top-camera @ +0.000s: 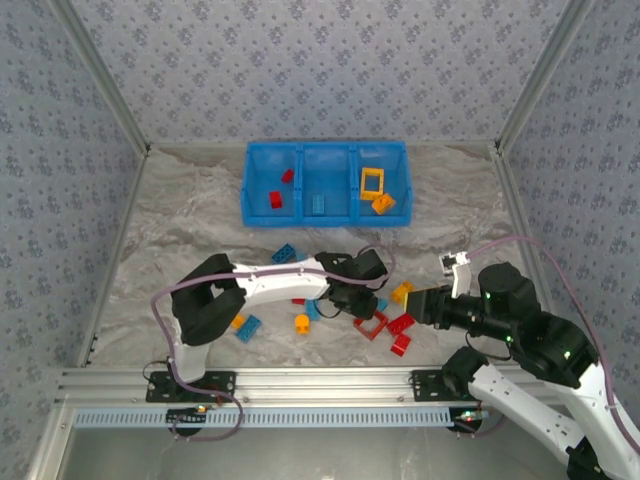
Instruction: Sort the legos into containers by color
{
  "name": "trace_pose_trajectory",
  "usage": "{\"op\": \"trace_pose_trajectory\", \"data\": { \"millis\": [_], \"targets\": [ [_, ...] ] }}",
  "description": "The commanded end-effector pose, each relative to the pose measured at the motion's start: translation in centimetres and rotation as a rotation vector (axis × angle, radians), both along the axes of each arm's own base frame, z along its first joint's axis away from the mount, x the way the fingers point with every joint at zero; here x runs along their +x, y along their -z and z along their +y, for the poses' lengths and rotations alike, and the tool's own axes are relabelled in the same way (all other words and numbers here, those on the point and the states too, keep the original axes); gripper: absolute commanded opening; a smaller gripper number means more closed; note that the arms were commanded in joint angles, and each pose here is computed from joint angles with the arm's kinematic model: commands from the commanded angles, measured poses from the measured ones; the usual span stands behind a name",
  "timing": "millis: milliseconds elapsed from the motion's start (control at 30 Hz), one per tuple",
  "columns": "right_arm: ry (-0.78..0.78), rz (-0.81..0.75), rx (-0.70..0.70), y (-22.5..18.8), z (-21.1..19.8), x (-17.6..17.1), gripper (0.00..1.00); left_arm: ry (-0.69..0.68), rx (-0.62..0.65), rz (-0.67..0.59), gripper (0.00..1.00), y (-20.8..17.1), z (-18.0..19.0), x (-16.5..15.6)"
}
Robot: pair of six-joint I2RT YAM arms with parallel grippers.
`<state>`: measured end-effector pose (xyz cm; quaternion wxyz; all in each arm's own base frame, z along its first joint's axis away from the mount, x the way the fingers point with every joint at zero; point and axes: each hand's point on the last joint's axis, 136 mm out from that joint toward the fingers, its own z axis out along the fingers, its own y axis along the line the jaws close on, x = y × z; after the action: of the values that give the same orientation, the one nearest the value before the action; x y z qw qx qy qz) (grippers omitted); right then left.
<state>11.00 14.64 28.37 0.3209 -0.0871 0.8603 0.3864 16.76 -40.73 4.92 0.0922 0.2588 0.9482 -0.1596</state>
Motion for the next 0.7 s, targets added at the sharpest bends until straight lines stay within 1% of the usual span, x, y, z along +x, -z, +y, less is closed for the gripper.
{"op": "trace_pose_trajectory", "data": {
  "millis": [0, 67, 167, 233, 267, 367, 433, 533, 567, 633, 667],
  "targets": [
    [-0.003, 0.010, -0.010, -0.1, -0.3, -0.4, 0.41, 0.032, 0.026, 0.012, 0.43, 1.0, -0.3, -0.8],
    [0.001, 0.014, -0.016, 0.1, -0.3, -0.3, 0.41, 0.031, 0.031, 0.011, 0.40, 1.4, -0.5, -0.8],
    [0.002, 0.010, -0.014, 0.2, -0.2, -0.2, 0.41, 0.029, 0.037, 0.007, 0.29, 1.7, -0.7, -0.7],
    [-0.001, 0.009, -0.011, 0.1, -0.1, -0.1, 0.41, 0.024, 0.045, -0.001, 0.25, 1.8, -0.6, -0.6],
    [0.000, 0.011, -0.013, 0.2, -0.1, -0.1, 0.41, 0.021, 0.045, -0.005, 0.21, 1.7, -0.6, -0.5],
    [0.003, 0.011, -0.016, 0.2, -0.1, -0.1, 0.40, 0.017, 0.042, -0.034, 0.02, 0.9, -0.5, -0.2],
    [0.003, 0.011, -0.017, 0.2, 0.0, 0.1, 0.39, 0.007, 0.042, -0.068, 0.00, -0.3, -0.1, 0.1],
    [-0.070, -0.010, -0.066, 0.2, 1.2, 0.6, 0.36, -0.055, 0.047, -0.127, 0.00, -3.2, 1.7, 1.3],
    [-0.098, -0.022, -0.087, 0.1, 1.8, 0.9, 0.35, -0.088, 0.044, -0.148, 0.00, -4.6, 2.7, 2.1],
    [-0.148, -0.082, -0.113, -0.6, 3.3, 1.7, 0.35, -0.167, 0.074, -0.174, 0.00, -6.7, 5.9, 3.9],
    [-0.176, -0.136, -0.128, -1.3, 4.4, 2.1, 0.35, -0.212, 0.085, -0.186, 0.00, -7.8, 7.7, 4.9]
  ]
}}
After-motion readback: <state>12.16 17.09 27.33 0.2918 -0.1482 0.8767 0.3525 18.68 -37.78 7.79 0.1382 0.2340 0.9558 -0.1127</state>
